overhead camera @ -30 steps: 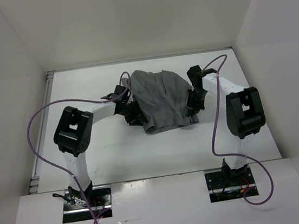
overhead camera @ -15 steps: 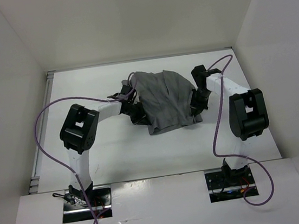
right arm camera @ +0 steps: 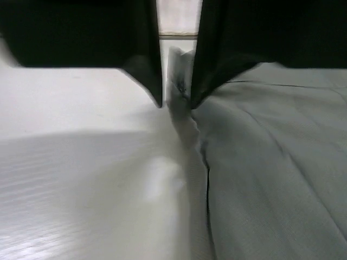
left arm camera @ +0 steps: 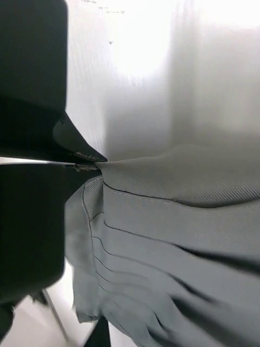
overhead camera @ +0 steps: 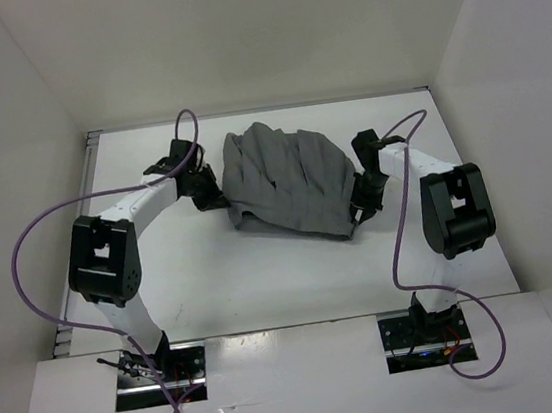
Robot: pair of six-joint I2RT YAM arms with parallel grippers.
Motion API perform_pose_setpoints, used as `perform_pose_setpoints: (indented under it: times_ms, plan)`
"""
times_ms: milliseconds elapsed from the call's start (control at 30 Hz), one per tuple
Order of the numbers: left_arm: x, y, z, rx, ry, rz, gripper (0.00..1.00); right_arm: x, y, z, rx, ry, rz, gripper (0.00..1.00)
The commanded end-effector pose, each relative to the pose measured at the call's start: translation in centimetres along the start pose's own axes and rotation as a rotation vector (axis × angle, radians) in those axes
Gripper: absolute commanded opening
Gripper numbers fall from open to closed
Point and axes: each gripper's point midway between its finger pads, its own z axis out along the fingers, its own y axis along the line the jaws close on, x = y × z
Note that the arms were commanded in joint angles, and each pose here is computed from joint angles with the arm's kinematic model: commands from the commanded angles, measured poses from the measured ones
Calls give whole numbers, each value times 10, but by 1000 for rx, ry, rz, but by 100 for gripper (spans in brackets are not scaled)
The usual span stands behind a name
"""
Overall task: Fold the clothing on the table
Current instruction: Flatten the skirt out
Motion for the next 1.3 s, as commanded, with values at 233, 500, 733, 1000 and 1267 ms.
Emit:
perform_pose_setpoints:
  times_ms: [233, 500, 733, 1000, 1267]
  plan:
    - [75, 43, 12, -95, 170, 11, 0, -13, -37, -49, 176, -169, 38, 50]
    - [78, 37, -28, -102, 150, 27, 69, 15, 6, -38, -39, -44, -35, 51]
    - [97, 36, -47, -61, 155, -8, 70, 24, 5, -26, -33, 3, -48, 52]
    - [106, 52, -22, -98, 208, 3, 58, 16, 5, -31, -17, -28, -41, 52]
    - [112, 64, 6, -136, 252, -2, 53, 21, 4, -38, -25, -38, -10, 52]
